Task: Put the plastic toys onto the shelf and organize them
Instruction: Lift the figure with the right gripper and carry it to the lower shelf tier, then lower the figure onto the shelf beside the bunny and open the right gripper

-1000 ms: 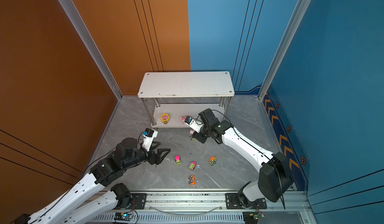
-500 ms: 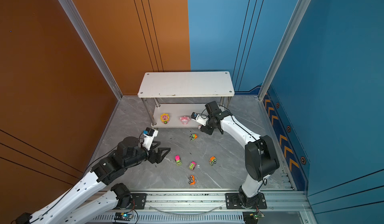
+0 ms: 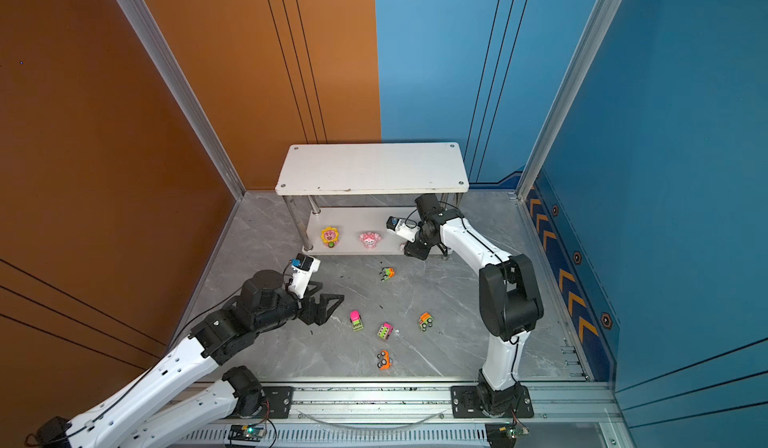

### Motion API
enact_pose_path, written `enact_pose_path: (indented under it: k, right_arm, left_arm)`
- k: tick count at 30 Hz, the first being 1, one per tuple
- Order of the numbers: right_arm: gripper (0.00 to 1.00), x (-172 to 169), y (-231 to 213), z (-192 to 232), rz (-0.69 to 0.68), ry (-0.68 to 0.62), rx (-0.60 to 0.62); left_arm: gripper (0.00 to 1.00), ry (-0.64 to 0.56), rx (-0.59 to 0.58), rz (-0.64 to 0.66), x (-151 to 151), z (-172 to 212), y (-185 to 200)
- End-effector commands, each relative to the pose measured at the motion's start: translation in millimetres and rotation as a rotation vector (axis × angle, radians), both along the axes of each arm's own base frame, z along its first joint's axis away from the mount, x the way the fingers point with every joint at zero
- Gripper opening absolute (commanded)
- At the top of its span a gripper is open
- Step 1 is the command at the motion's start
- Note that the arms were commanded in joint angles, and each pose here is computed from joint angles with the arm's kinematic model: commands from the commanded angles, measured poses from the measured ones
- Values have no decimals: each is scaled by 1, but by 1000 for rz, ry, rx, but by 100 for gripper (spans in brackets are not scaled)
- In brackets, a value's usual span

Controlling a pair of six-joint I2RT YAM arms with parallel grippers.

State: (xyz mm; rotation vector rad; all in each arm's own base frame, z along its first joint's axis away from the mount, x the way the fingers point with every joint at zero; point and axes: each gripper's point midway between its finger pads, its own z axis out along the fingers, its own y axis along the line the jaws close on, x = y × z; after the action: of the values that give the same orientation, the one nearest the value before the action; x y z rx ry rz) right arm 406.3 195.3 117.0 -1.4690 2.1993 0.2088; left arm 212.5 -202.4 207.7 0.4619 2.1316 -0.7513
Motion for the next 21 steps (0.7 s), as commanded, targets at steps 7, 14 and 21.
enact_pose_path:
  k: [7,14,21]
  right_arm:
    - [0,9,1,4,6,10,29]
    - [0,19,3,7,-14,-26,51]
    - [0,30,1,9,-64,-55,69]
  left_arm:
    - [90,1,-29,-14,6,7,-8]
    - [90,19,-32,-12,6,2,-9]
    - [90,19,-33,-10,6,1,-8]
